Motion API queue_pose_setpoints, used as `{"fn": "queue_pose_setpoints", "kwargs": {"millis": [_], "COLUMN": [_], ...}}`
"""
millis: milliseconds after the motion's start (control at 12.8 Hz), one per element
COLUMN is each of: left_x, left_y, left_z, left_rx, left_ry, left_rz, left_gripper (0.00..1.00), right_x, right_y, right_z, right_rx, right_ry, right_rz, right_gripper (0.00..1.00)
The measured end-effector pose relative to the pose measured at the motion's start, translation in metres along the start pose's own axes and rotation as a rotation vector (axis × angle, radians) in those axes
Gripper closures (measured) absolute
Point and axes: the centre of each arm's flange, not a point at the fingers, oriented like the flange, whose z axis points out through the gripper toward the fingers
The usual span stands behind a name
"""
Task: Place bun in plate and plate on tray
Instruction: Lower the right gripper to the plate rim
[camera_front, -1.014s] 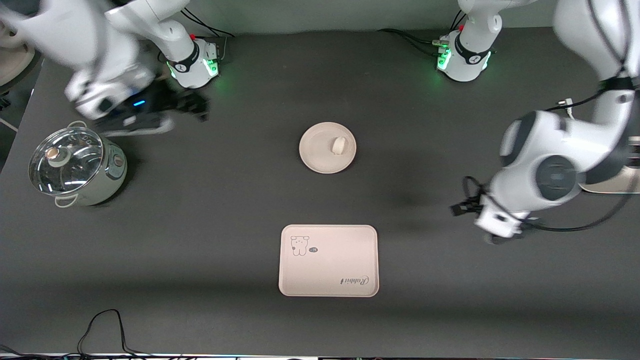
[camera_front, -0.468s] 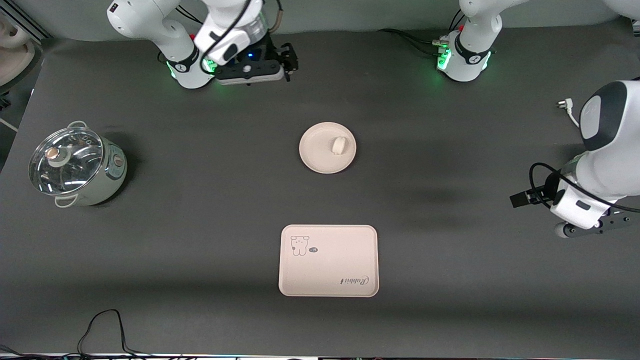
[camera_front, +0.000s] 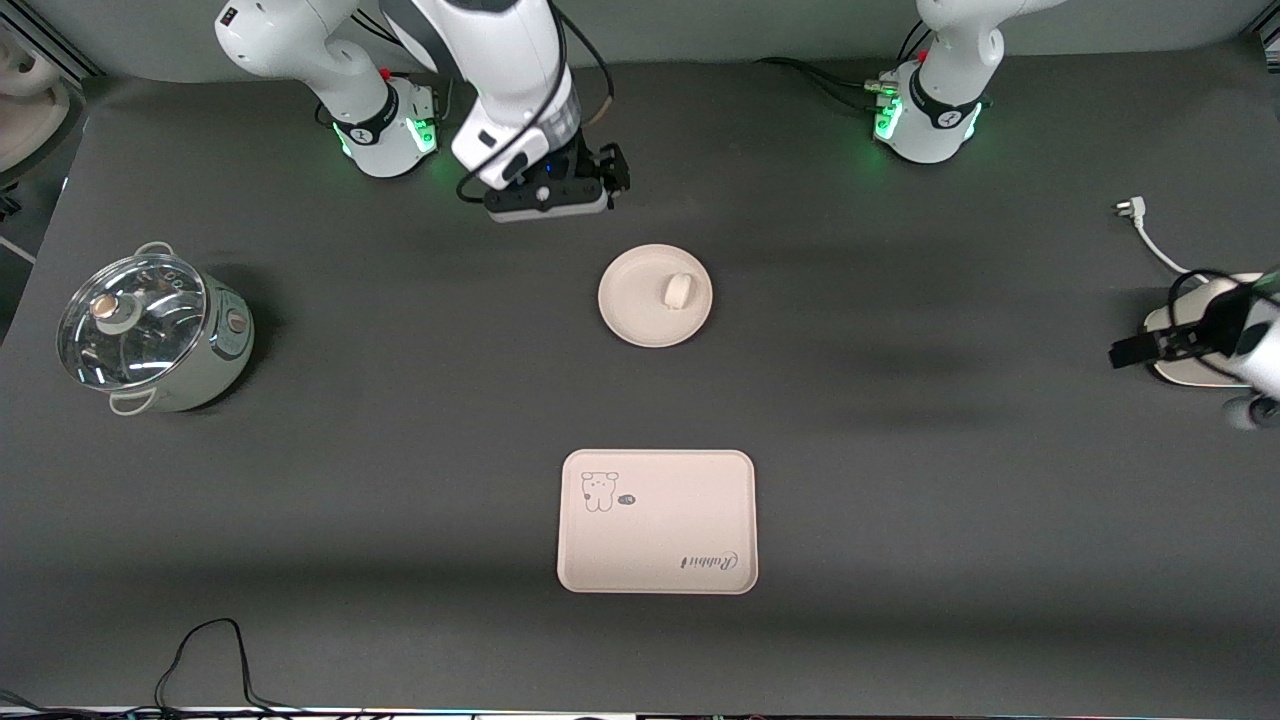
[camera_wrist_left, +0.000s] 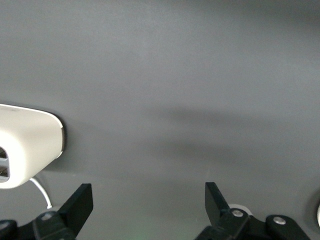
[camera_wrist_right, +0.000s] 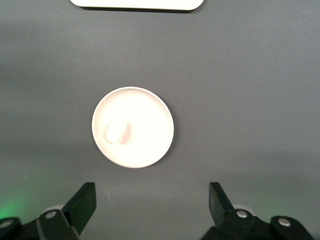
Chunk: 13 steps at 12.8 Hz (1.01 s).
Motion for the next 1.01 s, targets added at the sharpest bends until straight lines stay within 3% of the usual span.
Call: {"fn": "queue_pose_setpoints", "kwargs": {"millis": [312,702,1014], "left_x": [-0.04,-0.051,-0.054], "left_y": [0.024,0.037,0.045], "left_z": [-0.043,-0.034,-0.031], "left_rx": [0.002,0.004,0.007], "left_ry": [0.018,-0.005,-0.012], "left_rz": [0.039,0.067,0.084], "left_gripper": [0.0,0.0,0.0], "right_x": [-0.01,-0.021,-0.023], "right_y": [0.024,0.032,0.029], "right_z": [0.1,0.206,0.264], "right_rx": [0.063,0.029,0.041], "right_ry": [0.05,0.069,0.078], "right_rz": [0.039,0.036,0.067], "right_gripper": [0.0,0.0,0.0]}}
